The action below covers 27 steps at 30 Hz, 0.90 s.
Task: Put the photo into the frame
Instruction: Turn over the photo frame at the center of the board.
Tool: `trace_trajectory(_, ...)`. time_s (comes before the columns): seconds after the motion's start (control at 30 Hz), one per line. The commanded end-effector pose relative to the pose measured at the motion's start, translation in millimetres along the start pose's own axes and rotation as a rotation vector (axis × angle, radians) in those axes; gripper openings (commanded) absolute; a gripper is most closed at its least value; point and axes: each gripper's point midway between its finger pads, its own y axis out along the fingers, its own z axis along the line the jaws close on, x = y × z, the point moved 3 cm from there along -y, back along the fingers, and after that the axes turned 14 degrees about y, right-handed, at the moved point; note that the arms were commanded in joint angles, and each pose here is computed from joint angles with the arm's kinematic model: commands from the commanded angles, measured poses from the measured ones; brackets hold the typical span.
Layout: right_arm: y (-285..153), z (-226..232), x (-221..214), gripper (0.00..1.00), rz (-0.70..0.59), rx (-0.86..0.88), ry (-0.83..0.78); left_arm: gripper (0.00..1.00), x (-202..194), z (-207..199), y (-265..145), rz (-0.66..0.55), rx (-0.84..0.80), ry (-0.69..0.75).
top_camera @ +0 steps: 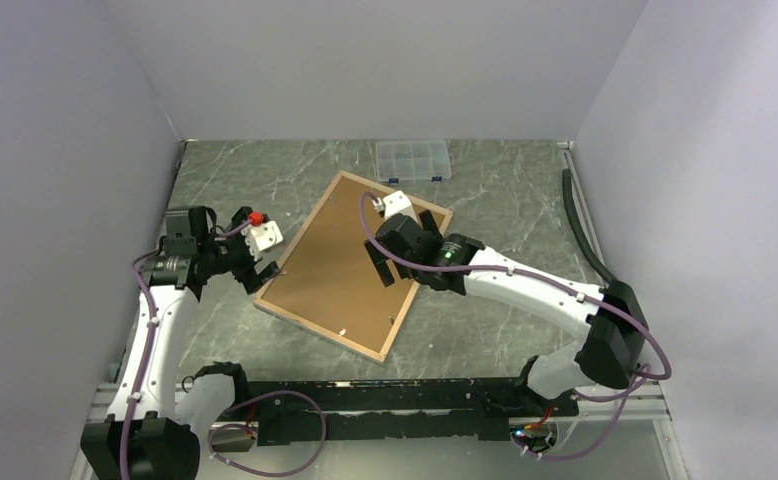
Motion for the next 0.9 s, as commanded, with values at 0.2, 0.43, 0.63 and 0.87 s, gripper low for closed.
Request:
trace_trajectory(0.2, 26.9, 5.0, -43.6, 1.00, 0.093, 0.074, 0.152, 0.94, -20.6, -11.5, 13.4, 0.036, -0.080, 0.007)
trace_trajectory(0.43, -3.0, 70.9, -67.0, 1.00, 0.058, 0.445, -0.298, 0.94, -52.9, -39.9, 21.0, 0.091, -0.118, 0.214)
trace_trajectory(0.63, 3.3, 125.8, -108.3, 0.82, 0.200, 0.530, -0.453, 0.94, -58.1, -51.0, 26.9, 0.064, -0.109, 0.261)
trace_trajectory(0.87, 22.5, 146.2, -139.2, 0.62, 0.211, 0.478, -0.507, 0.94, -61.6, -63.0, 27.5, 0.045, -0.090, 0.404)
